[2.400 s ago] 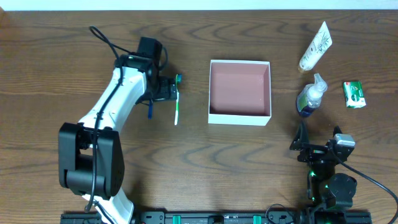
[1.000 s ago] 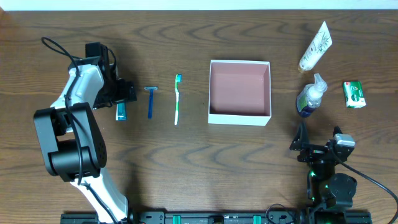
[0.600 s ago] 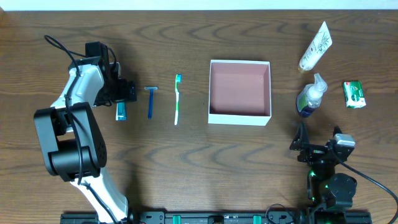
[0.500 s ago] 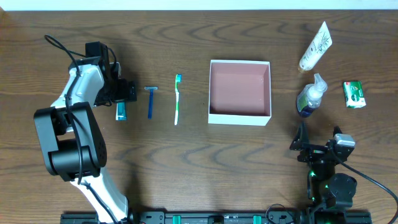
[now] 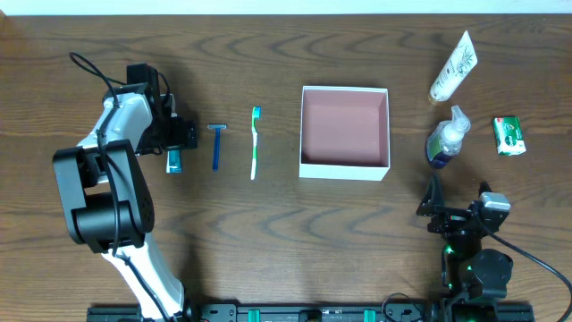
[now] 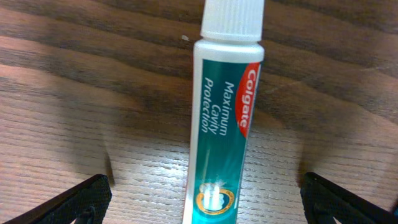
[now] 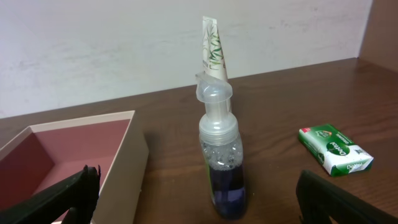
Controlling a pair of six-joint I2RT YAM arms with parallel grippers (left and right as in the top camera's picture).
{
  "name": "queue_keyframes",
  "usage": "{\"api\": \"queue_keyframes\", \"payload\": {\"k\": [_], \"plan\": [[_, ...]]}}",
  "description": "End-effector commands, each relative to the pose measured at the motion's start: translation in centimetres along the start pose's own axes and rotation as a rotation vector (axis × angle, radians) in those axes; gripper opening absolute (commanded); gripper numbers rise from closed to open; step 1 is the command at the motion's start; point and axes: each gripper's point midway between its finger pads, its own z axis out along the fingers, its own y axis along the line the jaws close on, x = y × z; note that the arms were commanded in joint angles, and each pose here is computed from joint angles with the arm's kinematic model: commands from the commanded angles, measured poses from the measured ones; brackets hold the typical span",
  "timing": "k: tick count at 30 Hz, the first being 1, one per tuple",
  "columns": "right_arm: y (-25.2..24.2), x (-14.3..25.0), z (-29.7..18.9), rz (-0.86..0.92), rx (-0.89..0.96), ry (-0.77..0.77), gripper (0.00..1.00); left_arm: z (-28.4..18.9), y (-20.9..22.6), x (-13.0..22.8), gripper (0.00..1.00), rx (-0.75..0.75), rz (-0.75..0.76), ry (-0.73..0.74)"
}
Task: Pack container
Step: 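Lower the left gripper and grasp the toothpaste tube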
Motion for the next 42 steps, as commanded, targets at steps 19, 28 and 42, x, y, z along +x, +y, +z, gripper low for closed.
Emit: {"api": "queue_keyframes", "payload": {"k": [19,28,42], "plan": [[-0.2,0.1,0.0,-0.014,0.006,-0.001,0.99,1.3,0.1,0.1,0.86,-0.011,0.015,0.027],[-0.2,0.1,0.0,-0.014,0.006,-0.001,0.99,0.9,0.1,-0.3,0.31,-0.011,0.007,0.011],[-0.2,0.1,0.0,-0.014,0.006,-0.001,0.99,-7.8,-0.5,-4.3,0.12,0.016,-0.049,-0.234]]}}
